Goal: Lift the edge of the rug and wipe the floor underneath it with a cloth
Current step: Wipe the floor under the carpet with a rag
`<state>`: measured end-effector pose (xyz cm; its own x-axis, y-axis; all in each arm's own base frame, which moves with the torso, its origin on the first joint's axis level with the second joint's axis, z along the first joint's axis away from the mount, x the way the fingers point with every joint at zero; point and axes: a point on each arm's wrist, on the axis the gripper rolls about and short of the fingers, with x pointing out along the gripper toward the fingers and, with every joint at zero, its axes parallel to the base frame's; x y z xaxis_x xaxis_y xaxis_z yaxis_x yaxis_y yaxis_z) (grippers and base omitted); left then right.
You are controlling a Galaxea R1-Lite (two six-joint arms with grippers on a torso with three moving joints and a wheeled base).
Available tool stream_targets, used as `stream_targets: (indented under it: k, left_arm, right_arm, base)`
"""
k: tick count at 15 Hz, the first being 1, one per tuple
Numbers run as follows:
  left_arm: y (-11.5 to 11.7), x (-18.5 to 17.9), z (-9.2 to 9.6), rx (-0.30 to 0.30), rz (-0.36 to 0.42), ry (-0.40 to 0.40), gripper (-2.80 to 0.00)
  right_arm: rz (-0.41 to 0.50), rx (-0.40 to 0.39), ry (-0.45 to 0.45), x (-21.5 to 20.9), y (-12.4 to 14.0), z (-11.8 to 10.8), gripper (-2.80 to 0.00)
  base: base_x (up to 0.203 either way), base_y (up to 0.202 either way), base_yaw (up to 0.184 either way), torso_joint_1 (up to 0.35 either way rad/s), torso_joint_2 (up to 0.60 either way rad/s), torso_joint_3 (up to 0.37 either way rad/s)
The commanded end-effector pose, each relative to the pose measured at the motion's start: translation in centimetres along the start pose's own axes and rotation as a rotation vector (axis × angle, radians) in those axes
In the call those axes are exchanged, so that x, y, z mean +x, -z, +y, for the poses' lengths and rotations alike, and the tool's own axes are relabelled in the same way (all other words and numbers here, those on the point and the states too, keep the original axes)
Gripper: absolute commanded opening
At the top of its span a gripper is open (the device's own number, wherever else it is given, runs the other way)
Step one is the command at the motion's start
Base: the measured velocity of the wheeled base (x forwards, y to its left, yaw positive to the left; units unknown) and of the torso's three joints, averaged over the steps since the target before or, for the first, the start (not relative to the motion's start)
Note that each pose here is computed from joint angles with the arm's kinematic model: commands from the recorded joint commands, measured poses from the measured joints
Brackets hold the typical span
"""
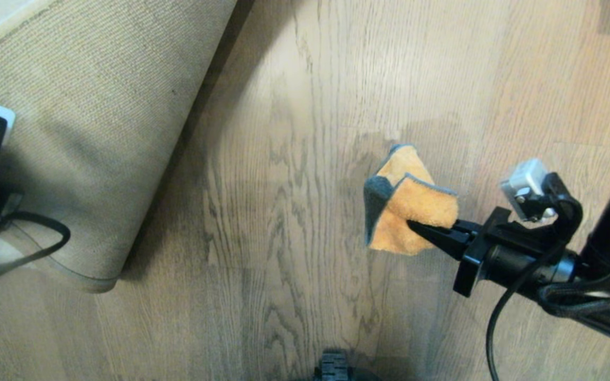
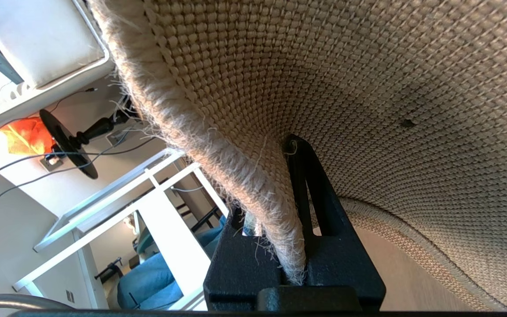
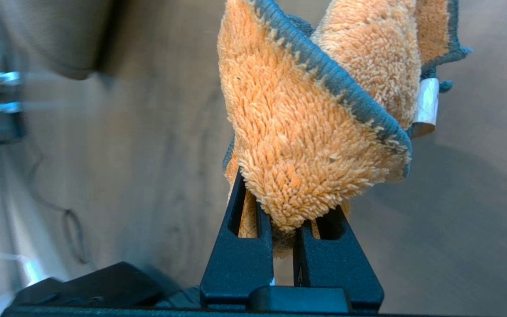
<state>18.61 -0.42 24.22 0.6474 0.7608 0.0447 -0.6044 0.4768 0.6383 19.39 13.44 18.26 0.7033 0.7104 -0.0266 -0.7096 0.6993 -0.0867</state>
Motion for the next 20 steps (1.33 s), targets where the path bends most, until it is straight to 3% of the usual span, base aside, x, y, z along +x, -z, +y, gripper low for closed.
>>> stream_targets:
  k: [1,5,16,20]
  left_arm:
    - [0.0,-0.1,0.2,-0.006,-0.001,-0.009,-2.8]
    - [0.0,-0.2,0.5,-0.011,-0.004,-0.011,-2.8]
    - [0.6,-0.2,0.1,0.011,0.011,-0.006,-2.8]
    - [0.6,-0.1,-0.1,0.015,0.012,-0.003,-2.8]
  right_arm:
    - [0.026,0.003,-0.066,2.4,0.8,1.2,-2.8]
    - [0.059,0.056,-0.145,5.3,2.0,3.2,-2.8]
    - [0.047,0.188,-0.17,11.0,5.9,4.2,-2.8]
    - [0.051,0.232,-0.219,13.0,6.6,6.4,-2.8]
  base:
    - [0.0,0.0,0.0,0.0,0.0,0.0]
    - [0.0,0.0,0.0,0.0,0.0,0.0]
    - [0.0,0.0,0.0,0.0,0.0,0.0]
    - [0.0,0.0,0.0,0.0,0.0,0.0]
